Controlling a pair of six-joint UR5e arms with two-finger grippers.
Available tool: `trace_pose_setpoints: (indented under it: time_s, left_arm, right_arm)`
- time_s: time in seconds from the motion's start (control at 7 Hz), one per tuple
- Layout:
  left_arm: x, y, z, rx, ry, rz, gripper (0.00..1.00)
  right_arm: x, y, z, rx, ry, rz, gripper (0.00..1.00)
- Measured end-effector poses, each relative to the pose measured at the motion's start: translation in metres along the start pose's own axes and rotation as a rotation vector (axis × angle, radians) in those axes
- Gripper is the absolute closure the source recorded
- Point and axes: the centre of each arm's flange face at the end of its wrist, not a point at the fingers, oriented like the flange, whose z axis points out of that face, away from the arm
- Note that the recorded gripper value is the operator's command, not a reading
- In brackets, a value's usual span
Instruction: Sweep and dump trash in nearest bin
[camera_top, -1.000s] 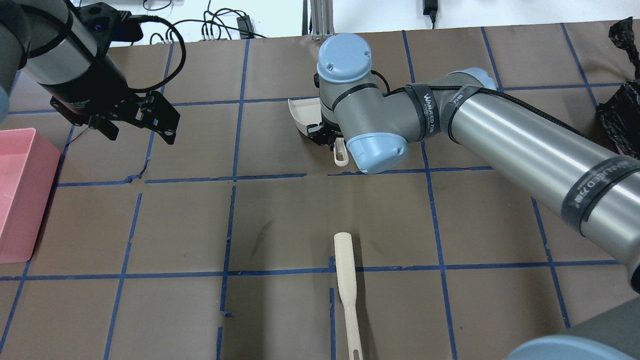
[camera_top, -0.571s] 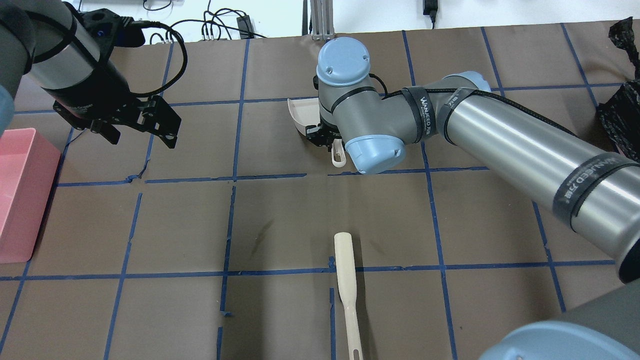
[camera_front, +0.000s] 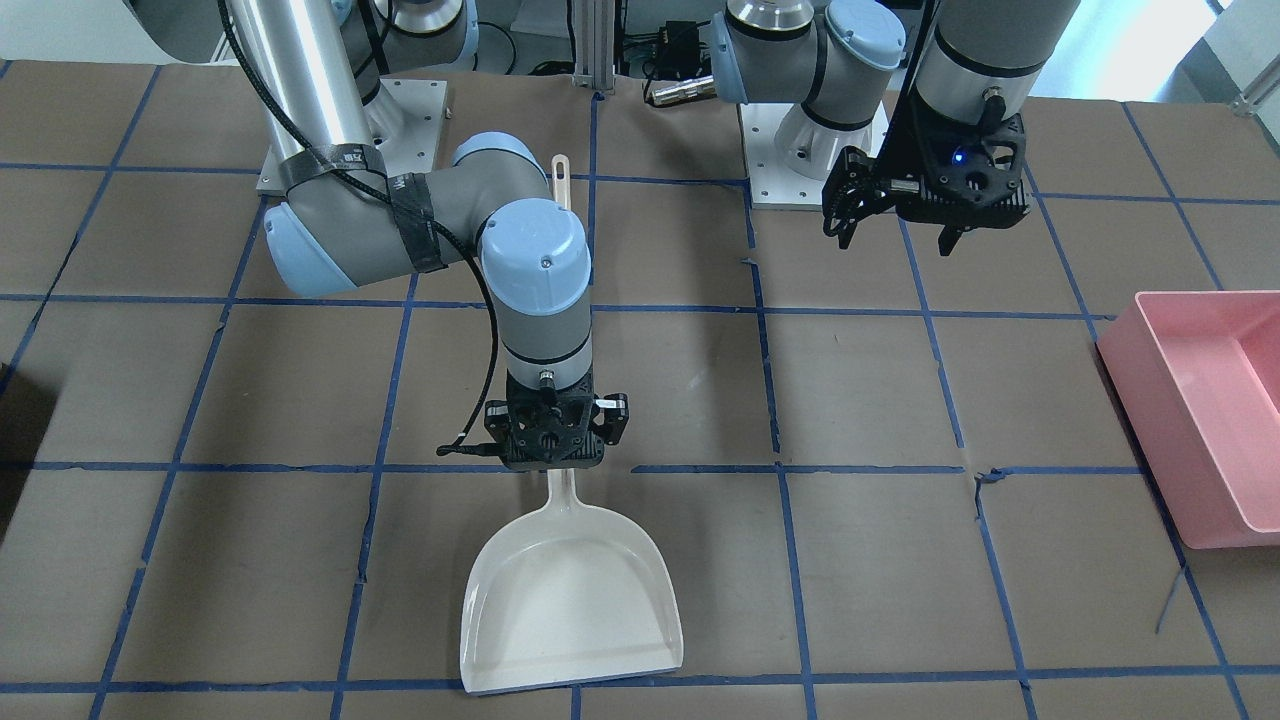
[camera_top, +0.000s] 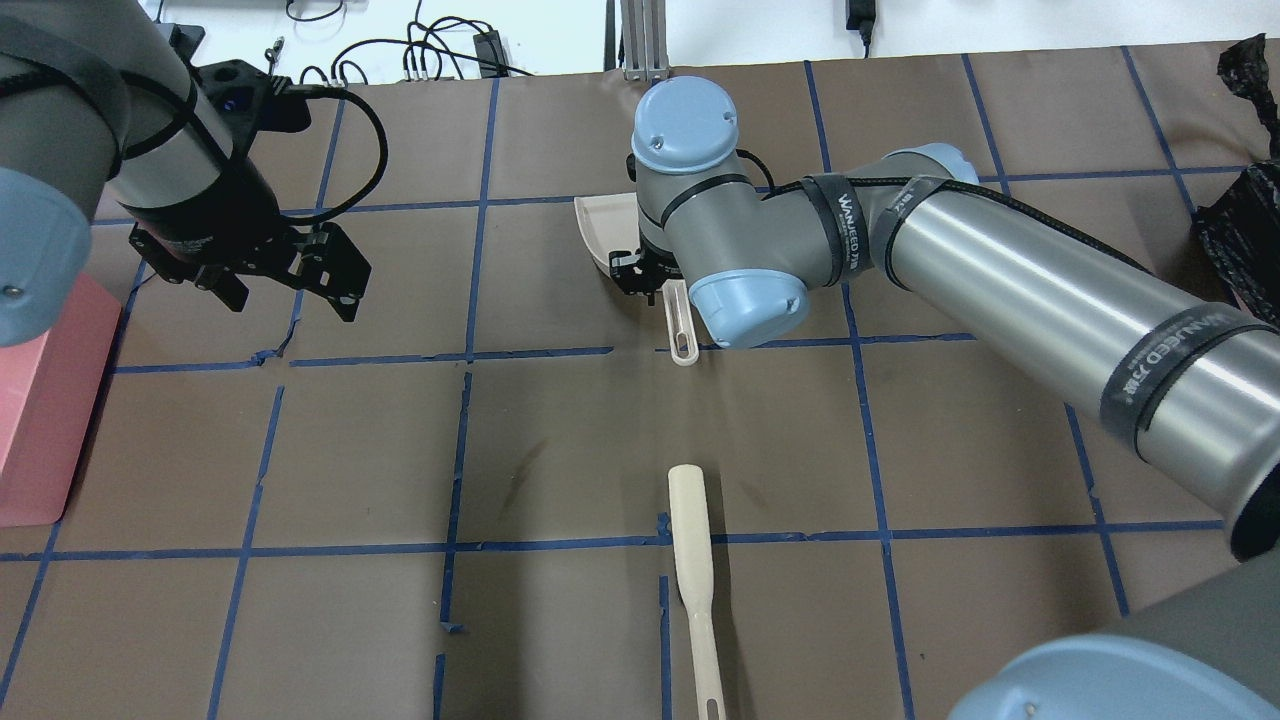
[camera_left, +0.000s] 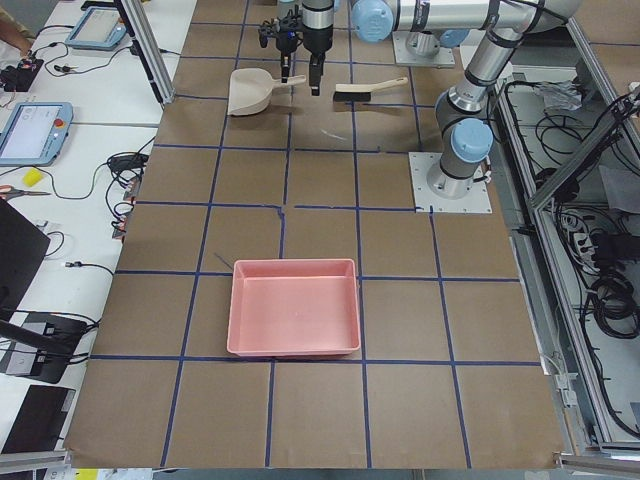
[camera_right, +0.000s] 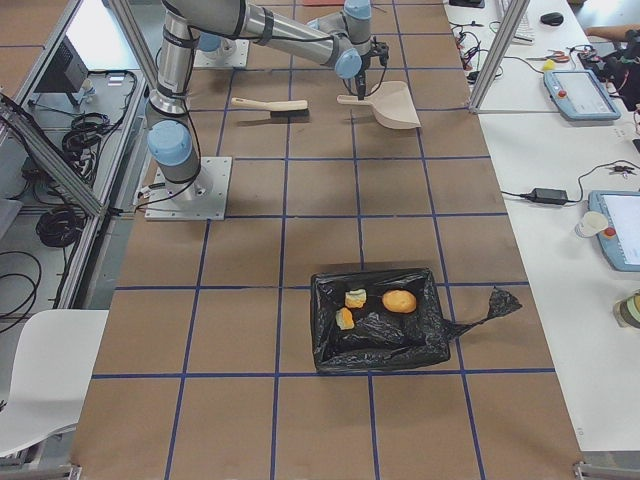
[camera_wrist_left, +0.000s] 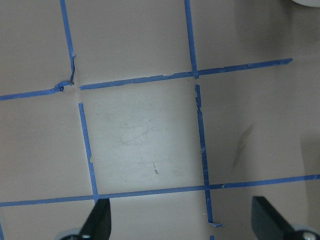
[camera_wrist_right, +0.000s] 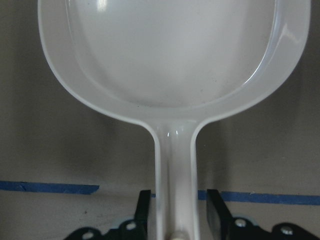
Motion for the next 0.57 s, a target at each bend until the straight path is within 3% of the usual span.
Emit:
trace_pose_setpoints:
  time_s: [0.29,0.57]
  left_arm:
    - [0.001,0.001,0.000,0.025,-0.001,0.001,0.00]
    - [-0.001,-0.009,-0.013,0.046,0.000,-0.004,0.00]
  right_arm:
    - [0.005,-0.008,-0.008,-0.014,-0.001,-0.011,0.00]
    - [0.043,-0.026,-0.058,-0.069,0.025,-0.006,0.00]
